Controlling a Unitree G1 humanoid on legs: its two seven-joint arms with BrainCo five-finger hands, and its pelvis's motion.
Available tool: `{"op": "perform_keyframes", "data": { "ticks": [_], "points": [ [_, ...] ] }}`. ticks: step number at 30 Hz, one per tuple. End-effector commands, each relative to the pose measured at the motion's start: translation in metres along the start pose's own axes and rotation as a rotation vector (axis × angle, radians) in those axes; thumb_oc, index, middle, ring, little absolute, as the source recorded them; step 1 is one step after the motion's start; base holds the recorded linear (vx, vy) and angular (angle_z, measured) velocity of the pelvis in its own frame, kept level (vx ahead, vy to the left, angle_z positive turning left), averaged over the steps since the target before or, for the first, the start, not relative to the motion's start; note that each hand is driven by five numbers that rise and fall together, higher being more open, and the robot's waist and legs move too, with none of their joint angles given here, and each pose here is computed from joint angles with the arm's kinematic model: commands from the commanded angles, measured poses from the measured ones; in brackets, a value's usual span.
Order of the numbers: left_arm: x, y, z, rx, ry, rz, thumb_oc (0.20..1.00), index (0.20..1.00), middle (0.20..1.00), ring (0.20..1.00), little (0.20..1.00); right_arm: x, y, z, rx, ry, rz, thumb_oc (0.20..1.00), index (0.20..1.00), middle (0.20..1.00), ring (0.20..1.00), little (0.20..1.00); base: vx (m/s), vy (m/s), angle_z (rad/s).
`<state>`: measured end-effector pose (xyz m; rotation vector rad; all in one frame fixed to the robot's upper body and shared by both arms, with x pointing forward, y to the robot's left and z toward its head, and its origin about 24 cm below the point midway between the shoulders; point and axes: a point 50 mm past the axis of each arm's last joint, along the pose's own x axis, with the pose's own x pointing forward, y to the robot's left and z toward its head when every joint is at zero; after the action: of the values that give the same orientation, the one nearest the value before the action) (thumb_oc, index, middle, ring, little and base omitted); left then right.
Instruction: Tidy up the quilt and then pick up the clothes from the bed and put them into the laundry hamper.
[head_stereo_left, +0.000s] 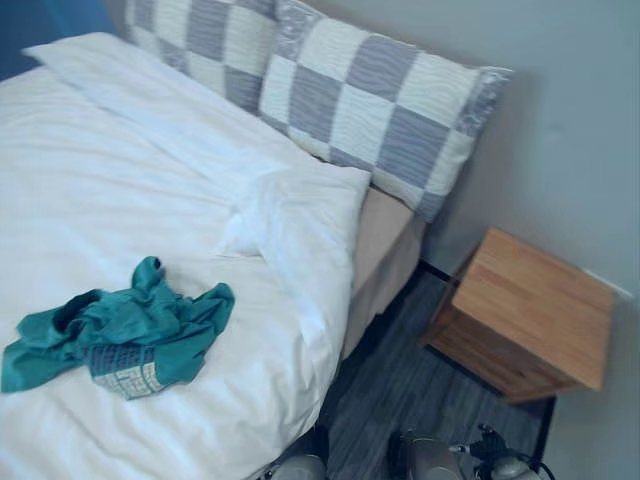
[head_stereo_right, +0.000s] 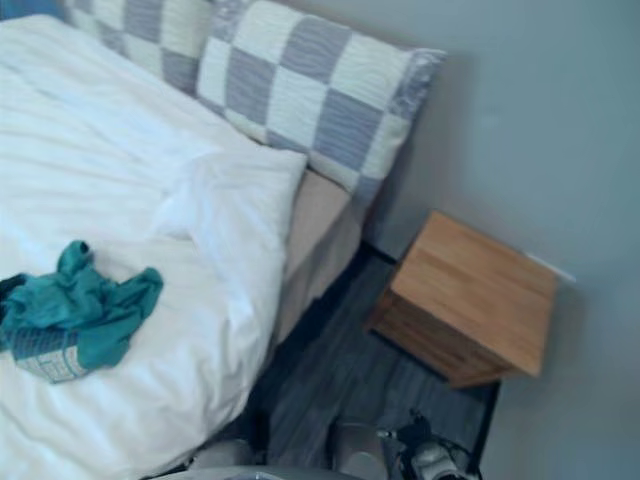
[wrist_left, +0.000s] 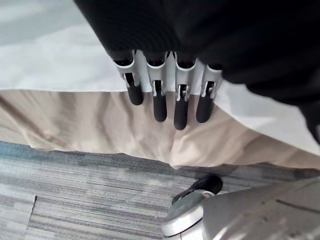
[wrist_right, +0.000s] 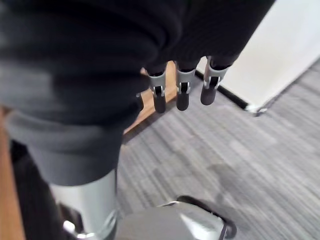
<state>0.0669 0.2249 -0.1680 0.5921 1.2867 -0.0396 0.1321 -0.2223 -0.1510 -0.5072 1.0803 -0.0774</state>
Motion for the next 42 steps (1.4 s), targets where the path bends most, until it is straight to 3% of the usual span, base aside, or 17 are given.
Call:
{"op": "perform_keyframes", "data": {
  "ticks": [1, 8, 11, 17, 20, 21, 22, 26, 27, 29, 36, 42],
  "points": [
    [0.003, 0.034, 0.083, 0.049, -0.272, 0.147, 1.000, 1.000, 1.000, 1.000, 1.000, 0.003, -0.009, 0.009, -0.028, -0.028, -0.024, 1.000, 1.000, 1.000, 1.000, 1.000, 0.18, -0.235, 1.18],
    [0.006, 0.048, 0.061, 0.054, -0.205, 0.180, 1.000, 1.000, 1.000, 1.000, 1.000, -0.002, 0.007, -0.005, 0.059, 0.024, 0.027, 1.000, 1.000, 1.000, 1.000, 1.000, 0.24, -0.487, 1.43],
    [0.006, 0.049, 0.050, -0.004, -0.172, 0.193, 1.000, 1.000, 1.000, 1.000, 1.000, 0.001, -0.004, 0.012, 0.098, -0.044, -0.018, 1.000, 1.000, 1.000, 1.000, 1.000, 0.12, -0.607, 0.87],
    [0.003, 0.053, 0.076, 0.013, -0.271, 0.210, 1.000, 1.000, 1.000, 1.000, 1.000, -0.007, -0.093, 0.058, 0.107, -0.320, -0.325, 1.000, 1.000, 1.000, 1.000, 1.000, -0.17, -0.227, 1.08],
    [0.002, 0.042, 0.075, 0.101, -0.292, 0.154, 1.000, 1.000, 1.000, 1.000, 1.000, -0.041, -0.161, 0.083, 0.050, -0.527, -0.575, 1.000, 1.000, 1.000, 1.000, 1.000, -0.01, 0.013, 1.37],
    [0.002, 0.042, 0.075, 0.102, -0.292, 0.153, 1.000, 1.000, 1.000, 1.000, 1.000, -0.041, -0.161, 0.083, 0.049, -0.525, -0.576, 1.000, 1.000, 1.000, 1.000, 1.000, -0.02, 0.082, 1.38],
    [0.002, 0.040, 0.076, 0.150, -0.306, 0.135, 1.000, 1.000, 1.000, 1.000, 1.000, -0.061, -0.190, 0.100, 0.013, -0.619, -0.695, 1.000, 1.000, 1.000, 1.000, 1.000, -0.03, 0.026, 0.81],
    [0.002, 0.041, 0.073, 0.183, -0.307, 0.112, 1.000, 1.000, 1.000, 1.000, 1.000, -0.095, -0.233, 0.142, -0.087, -0.772, -0.874, 1.000, 1.000, 1.000, 1.000, 1.000, -0.01, 0.022, 0.74],
    [0.002, 0.041, 0.074, 0.182, -0.308, 0.112, 1.000, 1.000, 1.000, 1.000, 1.000, -0.095, -0.233, 0.142, -0.087, -0.773, -0.875, 1.000, 1.000, 1.000, 1.000, 1.000, -0.03, 0.012, 0.29],
    [0.003, 0.049, 0.073, 0.199, -0.296, 0.131, 1.000, 1.000, 1.000, 1.000, 1.000, -0.122, -0.252, 0.189, -0.170, -0.905, -0.961, 1.000, 1.000, 1.000, 1.000, 1.000, -0.08, -0.032, 0.31],
    [0.002, 0.069, 0.086, 0.210, -0.335, 0.207, 1.000, 1.000, 1.000, 1.000, 1.000, -0.181, -0.266, 0.292, -0.287, -1.130, -1.037, 1.000, 1.000, 1.000, 1.000, 1.000, -0.05, -0.117, 0.40],
    [-0.003, 0.083, 0.105, 0.147, -0.411, 0.258, 1.000, 1.000, 1.000, 1.000, 1.000, -0.216, -0.297, 0.347, -0.359, -1.051, -1.133, 1.000, 1.000, 1.000, 1.000, 1.000, -0.07, -0.113, -0.01]
  ]
}}
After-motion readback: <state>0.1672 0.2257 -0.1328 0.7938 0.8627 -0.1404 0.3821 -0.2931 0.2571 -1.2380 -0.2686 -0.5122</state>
